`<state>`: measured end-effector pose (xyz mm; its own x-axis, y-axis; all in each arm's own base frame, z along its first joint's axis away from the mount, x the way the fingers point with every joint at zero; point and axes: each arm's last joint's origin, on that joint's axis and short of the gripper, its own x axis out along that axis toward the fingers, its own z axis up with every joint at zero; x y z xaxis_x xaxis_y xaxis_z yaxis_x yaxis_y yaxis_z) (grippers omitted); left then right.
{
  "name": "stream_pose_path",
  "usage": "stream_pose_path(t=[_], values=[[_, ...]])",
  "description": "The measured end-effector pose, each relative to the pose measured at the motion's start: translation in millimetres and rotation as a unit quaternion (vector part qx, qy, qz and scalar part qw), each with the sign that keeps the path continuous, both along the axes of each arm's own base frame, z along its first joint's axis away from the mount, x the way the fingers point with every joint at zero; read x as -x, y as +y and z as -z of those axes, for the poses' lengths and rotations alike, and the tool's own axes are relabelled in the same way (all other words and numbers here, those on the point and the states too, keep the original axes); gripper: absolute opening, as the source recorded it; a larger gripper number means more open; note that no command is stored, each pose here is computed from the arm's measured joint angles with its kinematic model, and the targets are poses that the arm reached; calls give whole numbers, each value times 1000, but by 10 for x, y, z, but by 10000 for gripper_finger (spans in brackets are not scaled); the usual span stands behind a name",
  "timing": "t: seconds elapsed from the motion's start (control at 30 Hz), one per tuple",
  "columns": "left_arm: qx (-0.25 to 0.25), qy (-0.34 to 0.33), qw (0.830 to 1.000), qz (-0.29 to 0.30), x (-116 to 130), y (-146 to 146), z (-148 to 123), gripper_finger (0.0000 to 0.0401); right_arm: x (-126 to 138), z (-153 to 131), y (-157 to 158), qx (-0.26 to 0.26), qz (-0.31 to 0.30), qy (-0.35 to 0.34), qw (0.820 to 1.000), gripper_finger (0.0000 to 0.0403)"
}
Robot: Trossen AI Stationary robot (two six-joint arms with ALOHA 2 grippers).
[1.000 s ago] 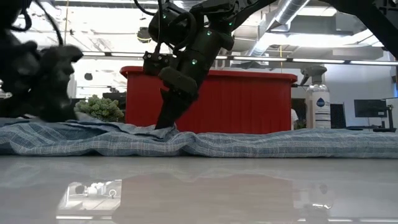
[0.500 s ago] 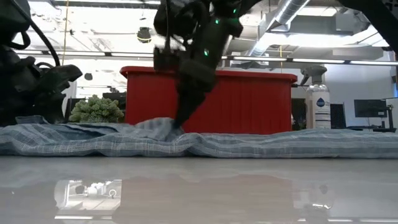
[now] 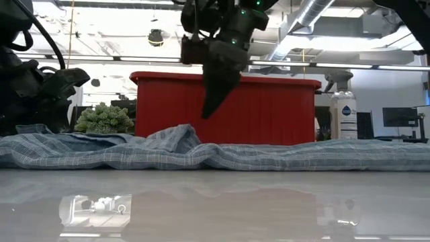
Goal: Fold Laundry from Bin
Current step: Fold the blue polo shirt
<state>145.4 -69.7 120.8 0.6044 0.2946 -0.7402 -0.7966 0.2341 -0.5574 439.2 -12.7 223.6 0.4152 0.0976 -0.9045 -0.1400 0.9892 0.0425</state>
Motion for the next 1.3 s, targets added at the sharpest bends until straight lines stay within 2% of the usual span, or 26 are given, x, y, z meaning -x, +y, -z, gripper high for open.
stream_pose_path(t=[0.1, 0.2, 0.3, 0.47, 0.63, 0.77, 0.97, 1.1, 1.2, 1.3], values=[[2, -2, 1000, -2, -3, -1, -2, 41, -53, -149, 27, -31, -13, -51, 998, 61], [1, -4, 1000, -2, -5, -2, -3, 41, -141, -238, 85, -45, -16, -105, 993, 33], [2, -4, 1000, -2, -5, -2, -3, 41, -211, -61, 117, -43, -17, -98, 994, 15], [10, 1, 1000, 3, -4, -7, 0, 41, -276, 179, 66, -39, -8, -77, 996, 40], [40, 11, 999, 18, -6, -28, -6, 41, -332, 493, -21, -39, 4, -42, 998, 25], [67, 6, 997, 47, 17, -33, -82, 41, -346, 547, -19, -39, 3, -39, 998, 18], [77, -45, 994, 64, 109, 27, -294, 41, -377, 613, -52, -40, 10, -43, 998, 44], [86, -94, 989, 69, 198, 87, -452, 41, -378, 591, -83, -38, 11, -48, 998, 40], [90, -150, 983, 51, 239, 130, -569, 41, -382, 595, -120, -37, 16, -50, 998, 32], [104, -181, 974, 82, 230, 113, -652, 37, -390, 589, -156, -39, 22, -55, 997, 27]])
